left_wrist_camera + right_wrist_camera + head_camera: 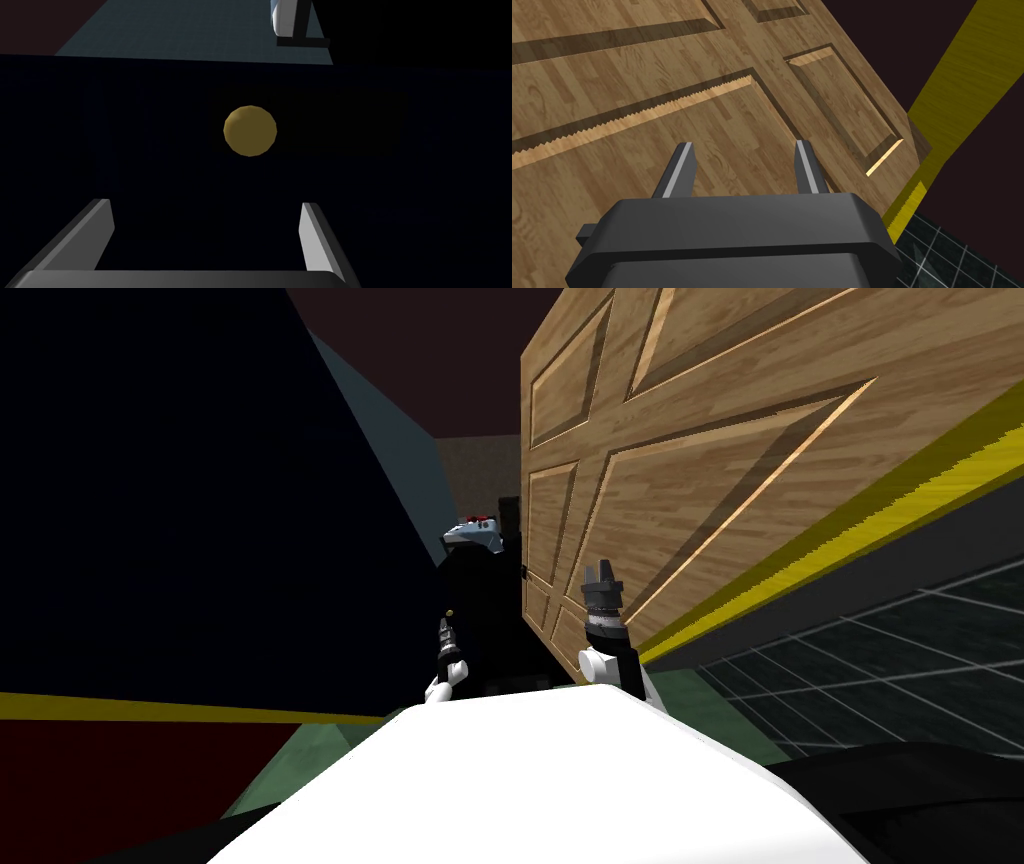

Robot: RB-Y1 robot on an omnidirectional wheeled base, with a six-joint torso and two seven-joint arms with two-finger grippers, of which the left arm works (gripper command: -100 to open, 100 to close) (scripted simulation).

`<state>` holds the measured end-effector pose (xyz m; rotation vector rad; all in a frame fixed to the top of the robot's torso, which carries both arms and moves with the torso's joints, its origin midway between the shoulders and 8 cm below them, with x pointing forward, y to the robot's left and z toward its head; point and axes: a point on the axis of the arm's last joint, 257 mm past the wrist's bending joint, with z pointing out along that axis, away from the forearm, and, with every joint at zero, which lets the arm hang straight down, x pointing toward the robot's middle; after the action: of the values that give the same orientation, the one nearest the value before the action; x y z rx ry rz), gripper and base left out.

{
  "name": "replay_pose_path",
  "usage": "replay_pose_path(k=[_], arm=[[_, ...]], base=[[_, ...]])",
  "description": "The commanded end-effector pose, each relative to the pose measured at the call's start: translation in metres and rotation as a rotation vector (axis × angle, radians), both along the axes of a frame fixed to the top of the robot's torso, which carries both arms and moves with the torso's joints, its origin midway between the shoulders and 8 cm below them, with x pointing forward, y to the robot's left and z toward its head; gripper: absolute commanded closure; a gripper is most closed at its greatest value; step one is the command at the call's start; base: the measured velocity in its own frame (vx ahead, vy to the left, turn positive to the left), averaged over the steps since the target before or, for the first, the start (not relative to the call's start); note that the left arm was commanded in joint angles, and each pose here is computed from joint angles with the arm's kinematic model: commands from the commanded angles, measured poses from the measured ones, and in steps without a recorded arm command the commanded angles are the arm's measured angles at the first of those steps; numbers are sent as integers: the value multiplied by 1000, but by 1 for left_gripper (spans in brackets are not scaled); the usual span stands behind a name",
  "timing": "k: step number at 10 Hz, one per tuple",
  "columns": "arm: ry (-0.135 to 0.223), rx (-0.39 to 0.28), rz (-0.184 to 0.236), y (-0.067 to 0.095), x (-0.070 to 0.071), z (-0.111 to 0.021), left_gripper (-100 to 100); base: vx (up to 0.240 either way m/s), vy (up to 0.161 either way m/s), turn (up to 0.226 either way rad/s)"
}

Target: Push the door open

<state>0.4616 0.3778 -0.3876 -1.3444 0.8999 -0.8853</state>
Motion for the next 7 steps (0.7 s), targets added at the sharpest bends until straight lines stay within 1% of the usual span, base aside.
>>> replay_pose_path(k=[1,3,4,5,6,7], arm=[[-3,6,4,-2,-1,0,-100],[-5,5,7,-9,-3,-1,-100],[-6,-1,8,-15,-4,-2,-100],[-5,1,7,-12,-4,-2,-100],[-5,1,7,-12,-4,-2,100],[-5,1,7,-12,-4,-2,100]], base=[[202,127,-19],[203,99,-20],[208,106,-18],[100,48,-2],[-23,-13,2],[-39,-19,-4]])
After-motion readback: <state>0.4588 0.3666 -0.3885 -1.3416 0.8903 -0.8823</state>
